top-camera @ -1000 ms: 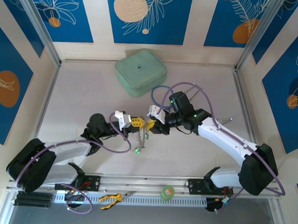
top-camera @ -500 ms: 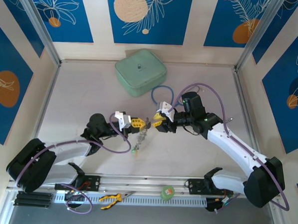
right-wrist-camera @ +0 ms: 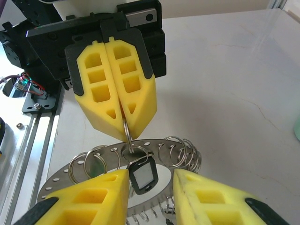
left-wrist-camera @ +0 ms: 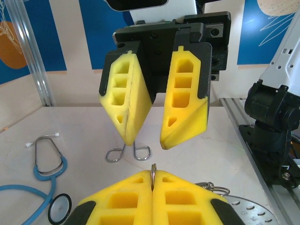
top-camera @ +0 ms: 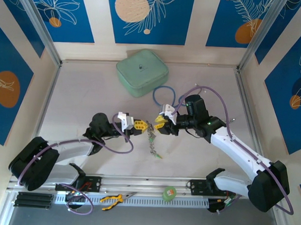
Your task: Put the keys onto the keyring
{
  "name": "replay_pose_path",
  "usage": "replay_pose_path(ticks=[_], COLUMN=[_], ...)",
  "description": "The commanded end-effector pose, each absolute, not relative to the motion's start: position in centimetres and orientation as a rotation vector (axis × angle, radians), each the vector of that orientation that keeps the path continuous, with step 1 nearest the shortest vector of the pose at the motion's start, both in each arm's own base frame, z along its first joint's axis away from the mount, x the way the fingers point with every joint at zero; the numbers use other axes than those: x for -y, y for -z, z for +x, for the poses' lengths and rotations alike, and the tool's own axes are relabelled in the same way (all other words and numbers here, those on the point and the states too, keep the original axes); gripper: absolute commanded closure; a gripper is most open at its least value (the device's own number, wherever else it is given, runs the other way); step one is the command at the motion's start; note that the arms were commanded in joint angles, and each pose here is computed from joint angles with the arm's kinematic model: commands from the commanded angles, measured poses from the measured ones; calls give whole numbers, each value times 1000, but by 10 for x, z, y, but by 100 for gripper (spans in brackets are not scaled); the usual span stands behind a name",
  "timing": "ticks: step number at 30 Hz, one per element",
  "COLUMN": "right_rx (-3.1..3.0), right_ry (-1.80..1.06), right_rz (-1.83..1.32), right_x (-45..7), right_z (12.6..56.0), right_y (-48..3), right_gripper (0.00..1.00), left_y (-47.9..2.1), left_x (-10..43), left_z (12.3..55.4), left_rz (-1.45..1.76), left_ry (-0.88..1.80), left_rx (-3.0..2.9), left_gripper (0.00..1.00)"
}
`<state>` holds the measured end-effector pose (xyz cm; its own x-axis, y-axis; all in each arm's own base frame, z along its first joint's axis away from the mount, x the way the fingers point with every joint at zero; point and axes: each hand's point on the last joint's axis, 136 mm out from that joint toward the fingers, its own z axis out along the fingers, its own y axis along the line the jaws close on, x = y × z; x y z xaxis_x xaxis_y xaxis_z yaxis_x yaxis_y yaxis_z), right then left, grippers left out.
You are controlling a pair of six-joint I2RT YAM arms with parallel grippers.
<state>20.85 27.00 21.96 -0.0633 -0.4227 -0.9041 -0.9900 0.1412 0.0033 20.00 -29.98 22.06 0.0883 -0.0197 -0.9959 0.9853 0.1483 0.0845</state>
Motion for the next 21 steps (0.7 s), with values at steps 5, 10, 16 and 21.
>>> replay_pose_path(ticks=[5, 10, 16, 21], right_rx=[-1574, -1561, -1558, -1548], right_ry=[-985, -1005, -1009, -1015], right_rz=[-1425, -1438, -1445, -1447], right_x=[-283, -292, -295, -297], right_z=[198, 198, 199, 200], right_y=[-224, -223, -221, -224], right_gripper=[69, 69, 73, 80], left_y=[-248, -250, -252, -252], left_x=[305, 305, 305, 306], left_z=[196, 196, 195, 194], left_rz=[1141, 1143, 1145, 1147], left_ry=[1051, 1053, 1053, 1058], left_rx=[-1067, -1062, -1056, -1053], left_gripper=[100, 100, 100, 100])
